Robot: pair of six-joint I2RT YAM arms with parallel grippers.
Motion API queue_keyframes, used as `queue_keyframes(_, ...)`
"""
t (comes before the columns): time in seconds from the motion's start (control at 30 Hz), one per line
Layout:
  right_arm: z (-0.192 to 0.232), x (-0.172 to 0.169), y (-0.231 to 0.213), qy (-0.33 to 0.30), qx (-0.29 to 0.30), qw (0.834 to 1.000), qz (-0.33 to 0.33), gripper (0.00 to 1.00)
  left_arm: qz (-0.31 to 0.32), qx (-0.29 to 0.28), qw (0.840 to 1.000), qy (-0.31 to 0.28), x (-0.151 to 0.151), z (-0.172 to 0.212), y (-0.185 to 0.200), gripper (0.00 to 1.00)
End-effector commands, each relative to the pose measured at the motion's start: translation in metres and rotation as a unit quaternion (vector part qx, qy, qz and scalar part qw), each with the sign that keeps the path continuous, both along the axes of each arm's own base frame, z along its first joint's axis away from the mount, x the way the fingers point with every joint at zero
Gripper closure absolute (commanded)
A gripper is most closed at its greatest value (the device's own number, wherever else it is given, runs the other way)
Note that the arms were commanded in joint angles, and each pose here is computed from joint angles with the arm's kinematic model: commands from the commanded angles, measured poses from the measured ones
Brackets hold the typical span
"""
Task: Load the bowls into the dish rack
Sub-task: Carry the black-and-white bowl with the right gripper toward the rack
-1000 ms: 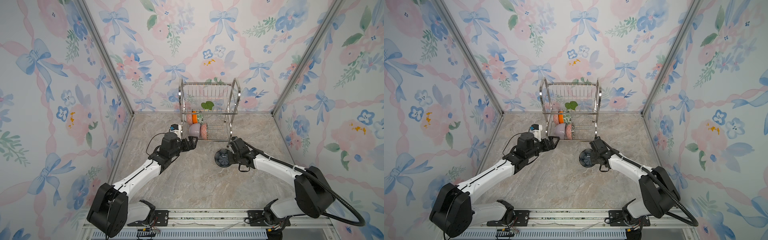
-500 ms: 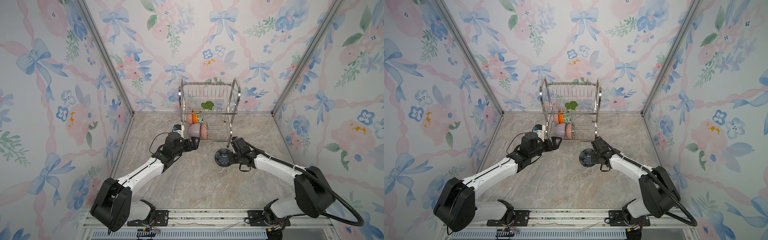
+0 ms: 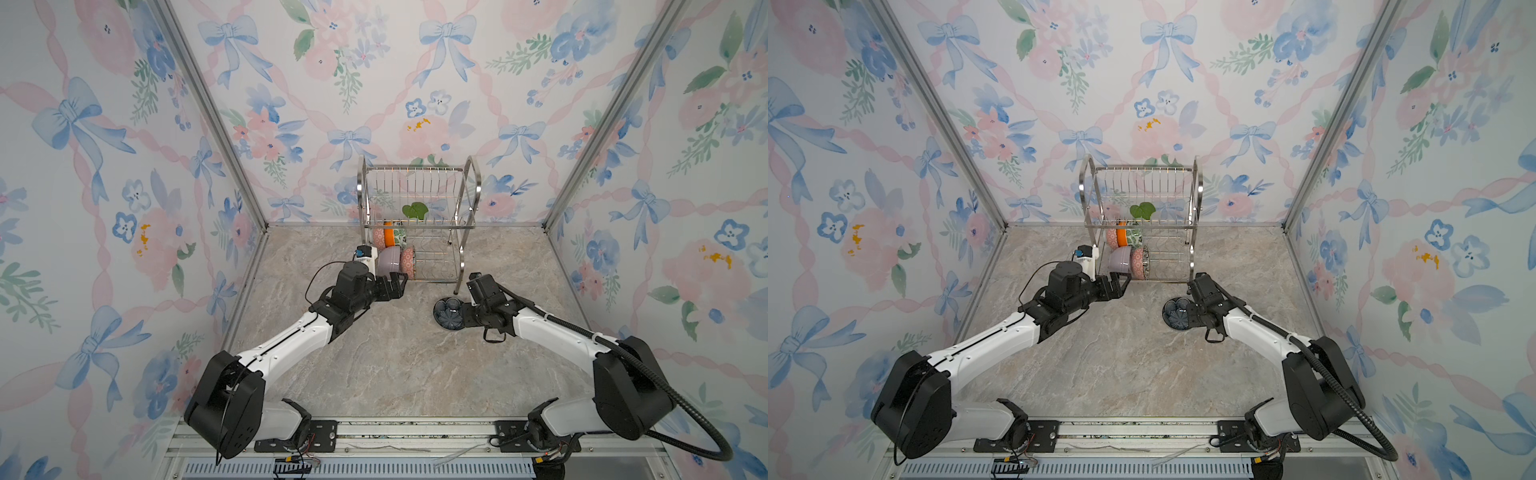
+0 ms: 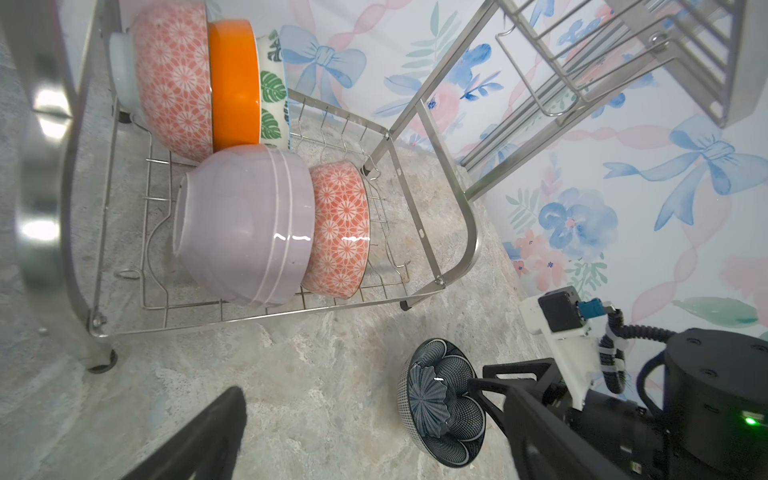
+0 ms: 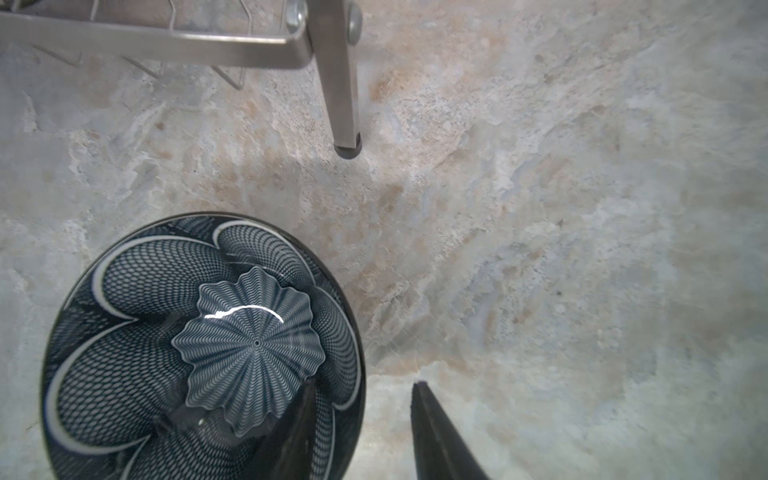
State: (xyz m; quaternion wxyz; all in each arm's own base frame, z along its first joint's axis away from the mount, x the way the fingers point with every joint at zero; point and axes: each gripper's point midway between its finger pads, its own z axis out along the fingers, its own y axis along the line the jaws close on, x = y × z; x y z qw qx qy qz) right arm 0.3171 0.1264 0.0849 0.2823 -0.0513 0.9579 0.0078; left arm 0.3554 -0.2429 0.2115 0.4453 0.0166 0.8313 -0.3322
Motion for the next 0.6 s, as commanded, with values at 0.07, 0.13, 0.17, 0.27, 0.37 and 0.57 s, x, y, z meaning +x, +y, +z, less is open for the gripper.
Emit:
queue_keyframes(0.07,0.043,-0.004,-0.003,-0.046,-0.045,0.998,0.018,0.49,0.026,0.059,0.997,-0.049,0.006,0.014,0.009,0.02)
queue_keyframes(0.13,0.055,-0.005,0.005,-0.064,-0.062,0.995,0.035,0.47,0.033,0.071,0.996,-0.048,0.007,0.013,0.013,0.02)
queue_keyframes(0.17,0.058,-0.005,0.01,-0.069,-0.069,0.994,0.042,0.46,0.032,0.072,0.996,-0.047,0.007,0.013,0.014,0.02)
queue_keyframes(0.27,0.063,-0.008,0.035,-0.072,-0.078,0.991,0.077,0.43,0.016,0.061,0.997,-0.046,0.005,0.015,0.011,0.02)
queue_keyframes(0.37,0.059,-0.012,0.062,-0.067,-0.075,0.989,0.108,0.42,-0.02,0.043,0.998,-0.052,-0.002,0.02,0.002,0.02)
queue_keyframes(0.57,0.04,-0.015,0.105,-0.041,-0.058,0.986,0.148,0.41,-0.073,0.017,0.996,-0.047,-0.017,0.016,-0.01,0.02)
